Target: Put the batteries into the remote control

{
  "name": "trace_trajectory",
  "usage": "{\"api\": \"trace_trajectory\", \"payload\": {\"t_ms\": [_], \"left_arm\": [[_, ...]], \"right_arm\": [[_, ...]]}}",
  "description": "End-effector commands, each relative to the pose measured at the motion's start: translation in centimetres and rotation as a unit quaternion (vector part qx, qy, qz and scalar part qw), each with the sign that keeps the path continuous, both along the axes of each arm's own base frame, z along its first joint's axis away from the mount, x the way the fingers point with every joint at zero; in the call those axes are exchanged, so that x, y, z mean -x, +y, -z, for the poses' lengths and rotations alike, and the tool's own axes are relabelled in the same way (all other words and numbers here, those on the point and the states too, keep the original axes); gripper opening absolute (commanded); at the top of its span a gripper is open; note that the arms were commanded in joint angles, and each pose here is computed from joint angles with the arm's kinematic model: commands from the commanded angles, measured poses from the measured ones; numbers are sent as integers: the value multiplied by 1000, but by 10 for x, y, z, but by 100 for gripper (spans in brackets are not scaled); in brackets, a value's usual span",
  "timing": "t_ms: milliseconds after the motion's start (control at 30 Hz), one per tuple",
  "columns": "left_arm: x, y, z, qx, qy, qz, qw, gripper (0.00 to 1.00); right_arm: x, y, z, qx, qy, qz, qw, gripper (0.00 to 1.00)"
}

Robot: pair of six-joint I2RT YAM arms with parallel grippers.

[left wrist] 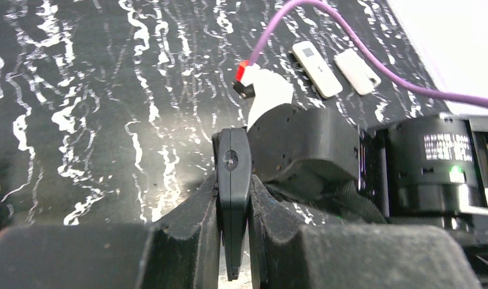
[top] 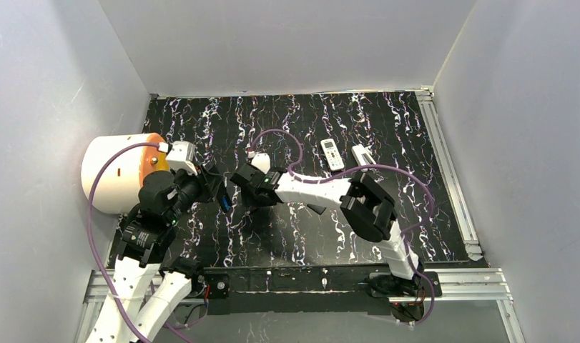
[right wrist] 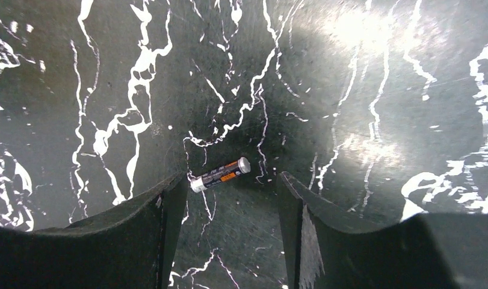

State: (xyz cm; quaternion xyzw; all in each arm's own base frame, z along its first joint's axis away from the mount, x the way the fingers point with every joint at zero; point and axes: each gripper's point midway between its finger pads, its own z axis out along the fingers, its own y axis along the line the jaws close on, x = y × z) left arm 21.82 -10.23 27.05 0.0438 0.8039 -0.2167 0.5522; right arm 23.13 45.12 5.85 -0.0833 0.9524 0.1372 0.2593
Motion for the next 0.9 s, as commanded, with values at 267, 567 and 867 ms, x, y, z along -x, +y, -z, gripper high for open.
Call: {"api": "trace_trajectory", "payload": {"t_ms": [267, 567, 867], "left_arm": [[-5, 50, -2, -31, -2, -139, 990, 0], [-5, 51, -1, -35, -3, -140, 989, 0], [-4, 50, 1, -32, -2, -141, 990, 0]], "right_arm": [[-4, 1, 8, 58, -40, 58, 996, 69], [2, -5, 29, 112, -38, 38, 992, 66], [20, -15, 27, 135, -32, 21, 990, 55]]}}
